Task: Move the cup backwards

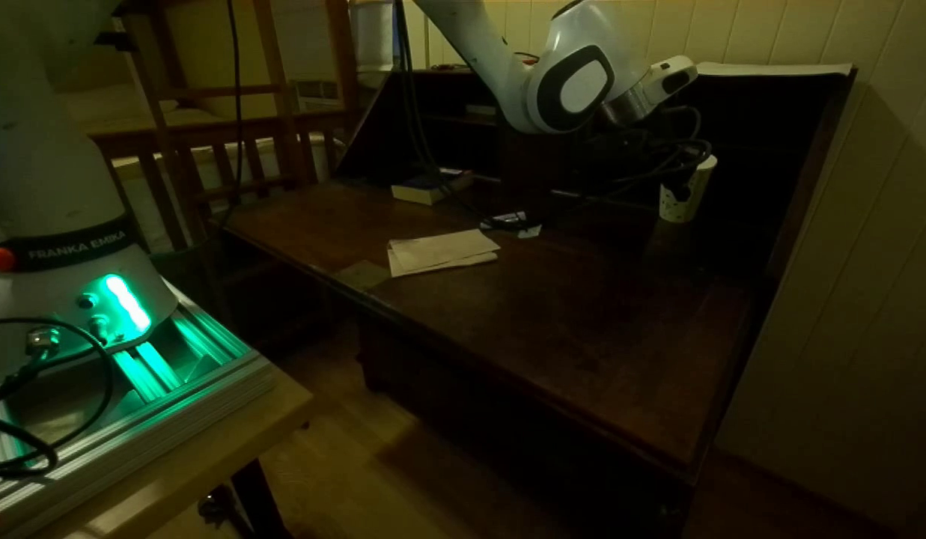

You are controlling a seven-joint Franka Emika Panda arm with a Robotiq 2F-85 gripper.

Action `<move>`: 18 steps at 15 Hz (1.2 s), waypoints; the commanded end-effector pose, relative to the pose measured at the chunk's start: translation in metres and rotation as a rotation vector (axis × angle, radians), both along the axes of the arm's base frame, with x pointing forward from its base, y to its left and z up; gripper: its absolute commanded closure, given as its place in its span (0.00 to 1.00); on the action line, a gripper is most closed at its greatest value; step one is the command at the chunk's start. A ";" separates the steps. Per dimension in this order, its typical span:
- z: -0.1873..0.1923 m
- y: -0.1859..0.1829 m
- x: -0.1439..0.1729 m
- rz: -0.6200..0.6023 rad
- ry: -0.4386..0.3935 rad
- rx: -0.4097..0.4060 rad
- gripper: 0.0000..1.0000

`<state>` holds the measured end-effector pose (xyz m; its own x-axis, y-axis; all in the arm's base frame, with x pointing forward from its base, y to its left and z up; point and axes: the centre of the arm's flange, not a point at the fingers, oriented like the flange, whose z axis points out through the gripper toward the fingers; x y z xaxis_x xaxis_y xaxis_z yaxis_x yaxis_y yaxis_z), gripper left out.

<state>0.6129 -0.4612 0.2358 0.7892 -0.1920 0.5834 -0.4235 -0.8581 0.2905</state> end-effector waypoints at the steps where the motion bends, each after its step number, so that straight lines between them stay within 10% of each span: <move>1: -0.007 -0.003 0.015 0.000 -0.048 -0.021 1.00; 18: -0.001 0.024 0.052 0.065 -0.168 -0.004 1.00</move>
